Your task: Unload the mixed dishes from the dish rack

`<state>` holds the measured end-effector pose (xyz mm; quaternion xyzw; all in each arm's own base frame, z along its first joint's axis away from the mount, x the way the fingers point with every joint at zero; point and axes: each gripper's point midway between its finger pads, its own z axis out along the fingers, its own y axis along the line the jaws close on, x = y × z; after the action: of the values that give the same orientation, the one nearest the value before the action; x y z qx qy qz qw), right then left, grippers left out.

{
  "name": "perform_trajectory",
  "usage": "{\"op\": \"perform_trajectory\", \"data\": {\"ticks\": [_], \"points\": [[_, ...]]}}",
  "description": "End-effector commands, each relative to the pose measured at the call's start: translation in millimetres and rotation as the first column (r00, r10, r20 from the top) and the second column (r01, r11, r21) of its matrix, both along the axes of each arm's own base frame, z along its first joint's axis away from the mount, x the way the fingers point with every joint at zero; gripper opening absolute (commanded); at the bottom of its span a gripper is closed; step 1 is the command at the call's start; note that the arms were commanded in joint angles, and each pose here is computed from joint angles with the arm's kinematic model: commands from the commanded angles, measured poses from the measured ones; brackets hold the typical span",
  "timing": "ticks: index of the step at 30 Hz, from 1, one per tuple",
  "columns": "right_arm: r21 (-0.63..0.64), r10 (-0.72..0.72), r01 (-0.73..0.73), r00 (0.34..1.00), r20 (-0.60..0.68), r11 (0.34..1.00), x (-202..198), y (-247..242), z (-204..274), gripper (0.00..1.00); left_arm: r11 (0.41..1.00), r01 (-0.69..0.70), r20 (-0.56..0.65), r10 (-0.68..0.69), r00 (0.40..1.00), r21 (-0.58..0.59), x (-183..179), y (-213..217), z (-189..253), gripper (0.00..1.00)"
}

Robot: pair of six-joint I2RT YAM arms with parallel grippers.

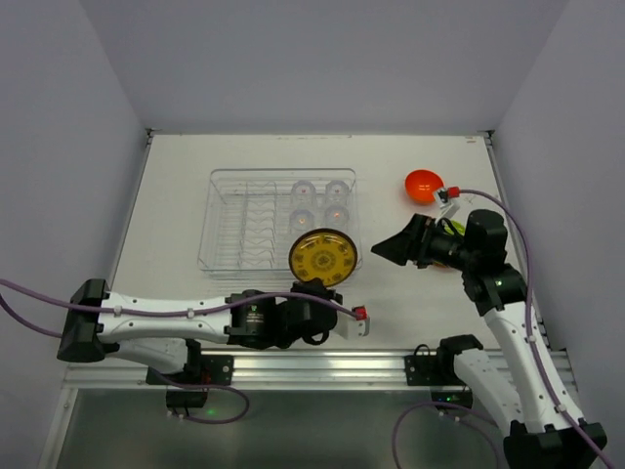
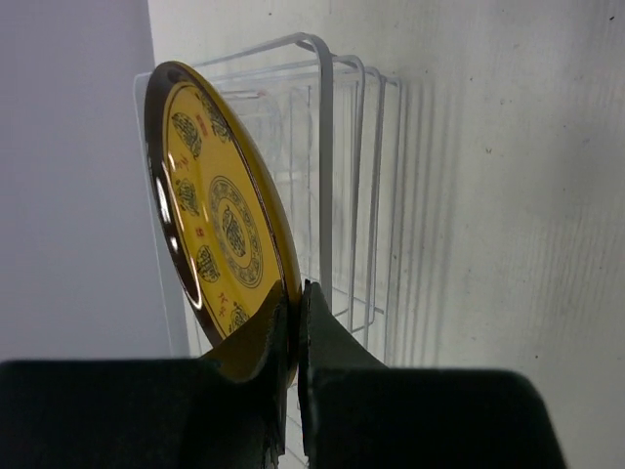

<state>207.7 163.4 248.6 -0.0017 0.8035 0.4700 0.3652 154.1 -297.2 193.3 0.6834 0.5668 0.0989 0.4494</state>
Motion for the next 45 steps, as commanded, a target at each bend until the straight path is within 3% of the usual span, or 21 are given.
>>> {"op": "perform_trajectory", "data": {"ticks": [1, 5, 8, 13, 17, 19, 20, 21, 22, 29, 30, 31, 32, 33, 39, 42, 44, 45], "points": [[-0.076, 0.033, -0.036, 0.999, -0.043, 0.996, -8.3, 8.4, -7.6, 0.87, 0.998, 0.044, 0.218, -0.035, 0.975, -0.038, 5.8, -9.1, 37.4, 0.00], [-0.139, 0.055, -0.062, 0.997, -0.055, 0.988, -10.4, 19.4, -10.6, 0.83, 0.997, 0.065, 0.322, -0.078, 0.943, 0.049, -2.9, -5.9, 23.7, 0.00], [-0.160, 0.065, -0.077, 0.995, -0.076, 0.984, -8.3, 23.7, -18.2, 0.76, 0.996, 0.085, 0.349, -0.089, 0.933, 0.025, -7.1, -8.9, 29.4, 0.00], [-0.160, 0.119, -0.133, 0.989, -0.092, 0.978, -9.6, 37.4, -23.8, 0.52, 0.994, 0.111, 0.355, -0.106, 0.929, 0.008, -11.9, -14.5, 27.3, 0.00], [-0.165, 0.138, -0.154, 0.985, -0.106, 0.974, -7.2, 46.5, -28.8, 0.49, 0.991, 0.133, 0.376, -0.127, 0.918, 0.010, -12.8, -16.6, 20.9, 0.00], [-0.154, 0.145, -0.162, 0.983, -0.115, 0.975, -6.7, 50.2, -29.2, 0.43, 0.990, 0.140, 0.370, -0.133, 0.920, 0.010, -14.1, -19.2, 18.1, 0.00], [-0.146, 0.151, -0.166, 0.983, -0.109, 0.975, -6.0, 52.3, -27.4, 0.39, 0.990, 0.142, 0.367, -0.136, 0.920, 0.012, -14.1, -19.9, 16.9, 0.00], [-0.143, 0.153, -0.168, 0.982, -0.109, 0.975, -5.3, 53.1, -26.6, 0.16, 0.989, 0.147, 0.363, -0.143, 0.921, 0.018, -14.7, -21.2, 14.3, 0.00], [-0.143, 0.152, -0.167, 0.982, -0.112, 0.976, -4.4, 53.9, -26.3, 0.00, 0.988, 0.151, 0.366, -0.146, 0.919, 0.014, -15.4, -22.8, 14.5, 0.00], [-0.101, 0.132, -0.141, 0.987, -0.094, 0.985, 0.0, 57.0, -22.7, 0.00, 0.989, 0.147, 0.338, -0.139, 0.931, 0.003, -8.8, -26.9, 4.7, 0.00], [-0.099, 0.111, -0.121, 0.989, -0.100, 0.988, 2.1, 55.7, -22.7, 0.00, 0.993, 0.116, 0.322, -0.111, 0.940, 0.004, -0.1, -24.3, 7.8, 0.08], [-0.108, 0.086, -0.096, 0.992, -0.097, 0.989, 5.7, 53.5, -23.9, 0.00, 0.996, 0.094, 0.300, -0.087, 0.950, -0.008, 4.0, -21.8, 6.5, 0.23], [-0.127, 0.020, -0.031, 0.996, -0.089, 0.991, 14.1, 46.0, -25.4, 0.00, 0.997, 0.074, 0.293, -0.065, 0.954, -0.019, 9.0, -20.4, 8.8, 0.84], [-0.134, -0.014, 0.002, 0.996, -0.089, 0.991, 18.6, 41.0, -27.0, 0.00, 0.998, 0.039, 0.291, -0.024, 0.956, -0.044, 18.8, -17.9, 16.6, 1.00], [-0.019, -0.260, 0.260, 0.954, -0.148, 0.965, 55.9, -22.4, -38.1, 0.00, 0.966, -0.147, 0.254, 0.200, 0.946, -0.214, 52.4, 10.3, 56.3, 1.00], [-0.012, -0.438, 0.444, 0.880, -0.183, 0.896, 72.4, -71.9, -48.3, 0.00, 0.900, -0.248, 0.201, 0.334, 0.921, -0.359, 79.7, 30.8, 86.0, 1.00], [-0.013, -0.559, 0.569, 0.802, -0.210, 0.822, 78.9, -104.8, -57.8, 0.00, 0.837, -0.280, 0.098, 0.365, 0.926, -0.471, 97.0, 34.3, 104.4, 1.00], [-0.010, -0.595, 0.607, 0.775, -0.212, 0.795, 80.3, -114.9, -59.7, 0.00, 0.770, -0.371, 0.058, 0.465, 0.884, -0.520, 125.6, 59.5, 112.8, 1.00]]}}
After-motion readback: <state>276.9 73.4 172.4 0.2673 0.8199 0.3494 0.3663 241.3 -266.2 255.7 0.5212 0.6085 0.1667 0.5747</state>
